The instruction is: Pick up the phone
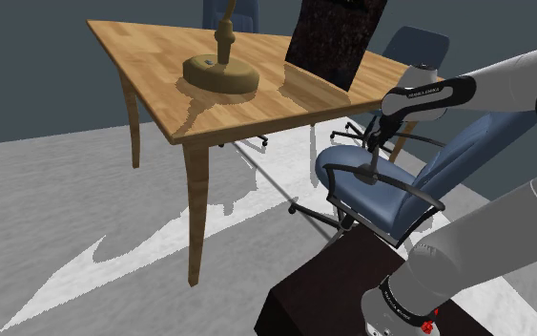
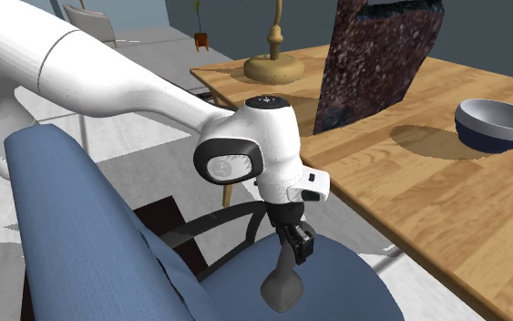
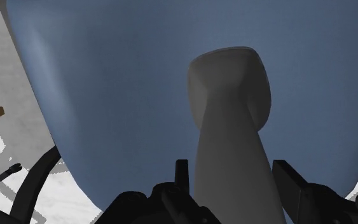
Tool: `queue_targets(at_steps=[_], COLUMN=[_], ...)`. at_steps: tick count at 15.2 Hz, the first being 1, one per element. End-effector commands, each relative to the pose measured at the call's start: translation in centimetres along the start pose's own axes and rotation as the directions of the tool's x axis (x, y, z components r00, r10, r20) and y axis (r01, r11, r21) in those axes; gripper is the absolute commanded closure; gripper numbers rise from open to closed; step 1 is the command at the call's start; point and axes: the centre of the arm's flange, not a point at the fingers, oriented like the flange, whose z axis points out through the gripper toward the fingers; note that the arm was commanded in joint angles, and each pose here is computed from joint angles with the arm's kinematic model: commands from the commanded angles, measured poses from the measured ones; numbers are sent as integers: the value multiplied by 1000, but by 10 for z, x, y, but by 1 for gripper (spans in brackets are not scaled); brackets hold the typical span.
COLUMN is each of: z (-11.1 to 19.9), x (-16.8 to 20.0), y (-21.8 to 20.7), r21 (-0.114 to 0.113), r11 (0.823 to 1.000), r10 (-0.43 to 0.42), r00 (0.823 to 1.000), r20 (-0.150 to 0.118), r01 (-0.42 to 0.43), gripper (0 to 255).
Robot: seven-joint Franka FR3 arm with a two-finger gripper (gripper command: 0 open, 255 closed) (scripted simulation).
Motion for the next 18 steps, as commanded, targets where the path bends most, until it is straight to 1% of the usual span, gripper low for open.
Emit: queue_targets(at_steps=[1, 16, 18], z=[0, -77, -78], x=[0, 8, 8], y=[0, 16, 16], r21=[1, 1, 1], r11=[1000, 1000, 1000], r10=[0, 0, 0], r00=[1000, 1000, 1000], r20=[1, 1, 1], r01=[0, 0, 0], gripper=[255, 255, 255])
